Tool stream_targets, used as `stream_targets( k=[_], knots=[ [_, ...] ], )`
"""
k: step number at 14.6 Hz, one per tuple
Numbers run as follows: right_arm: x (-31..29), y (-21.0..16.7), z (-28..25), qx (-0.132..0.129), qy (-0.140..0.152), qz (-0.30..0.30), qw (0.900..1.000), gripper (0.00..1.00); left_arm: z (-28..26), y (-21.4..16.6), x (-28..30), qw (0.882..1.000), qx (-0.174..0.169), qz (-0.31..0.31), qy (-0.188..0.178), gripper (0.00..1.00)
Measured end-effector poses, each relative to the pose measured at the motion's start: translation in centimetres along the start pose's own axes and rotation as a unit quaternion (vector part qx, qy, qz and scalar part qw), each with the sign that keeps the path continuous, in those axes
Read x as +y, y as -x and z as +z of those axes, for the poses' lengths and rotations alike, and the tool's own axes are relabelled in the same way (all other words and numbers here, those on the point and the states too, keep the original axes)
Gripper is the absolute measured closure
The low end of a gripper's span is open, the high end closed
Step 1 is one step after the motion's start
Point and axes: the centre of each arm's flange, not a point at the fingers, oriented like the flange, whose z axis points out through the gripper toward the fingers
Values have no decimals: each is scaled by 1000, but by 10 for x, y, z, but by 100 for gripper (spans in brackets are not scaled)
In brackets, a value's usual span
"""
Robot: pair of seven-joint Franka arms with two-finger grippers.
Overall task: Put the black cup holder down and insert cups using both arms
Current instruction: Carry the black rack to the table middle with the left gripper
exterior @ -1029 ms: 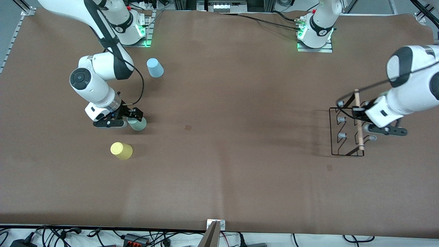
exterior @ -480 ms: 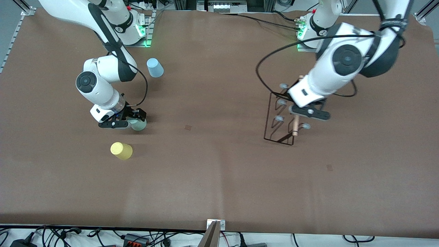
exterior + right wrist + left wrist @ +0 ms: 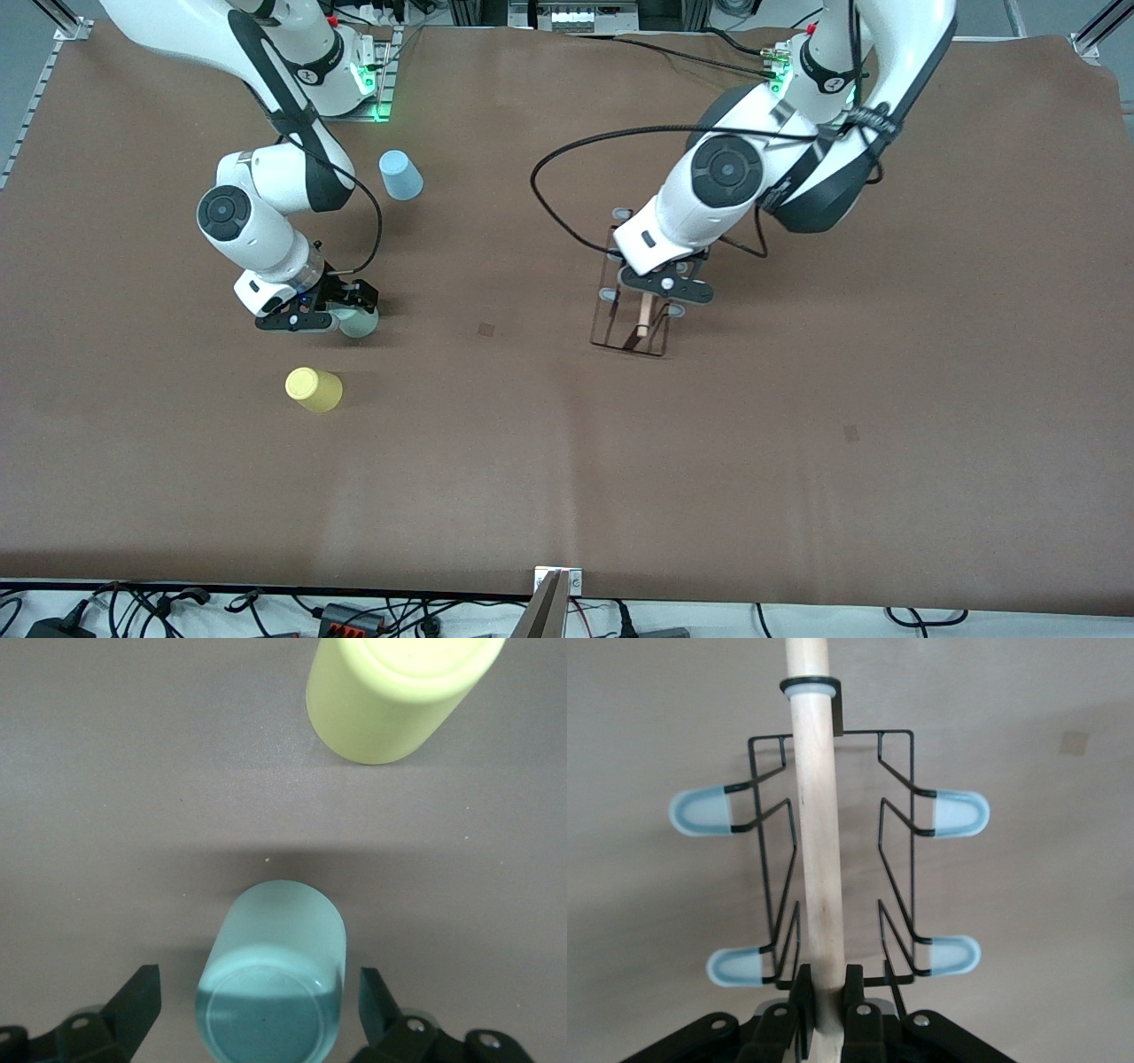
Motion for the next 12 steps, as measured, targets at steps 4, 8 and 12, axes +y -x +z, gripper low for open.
stream_targets(
  k=[4,8,12],
  knots=[
    [0,-1,-2,4,-1,1,1000,30,23,-10,22,998,16,-46,29,84],
    [0,-1,-2,5,-1,1,1000,34,38,-8,46,996,24,-70,46,84],
    [-2,-7,-26,17,-2,-1,1000,34,47,-7,58,996,29,-71,55,84]
  ],
)
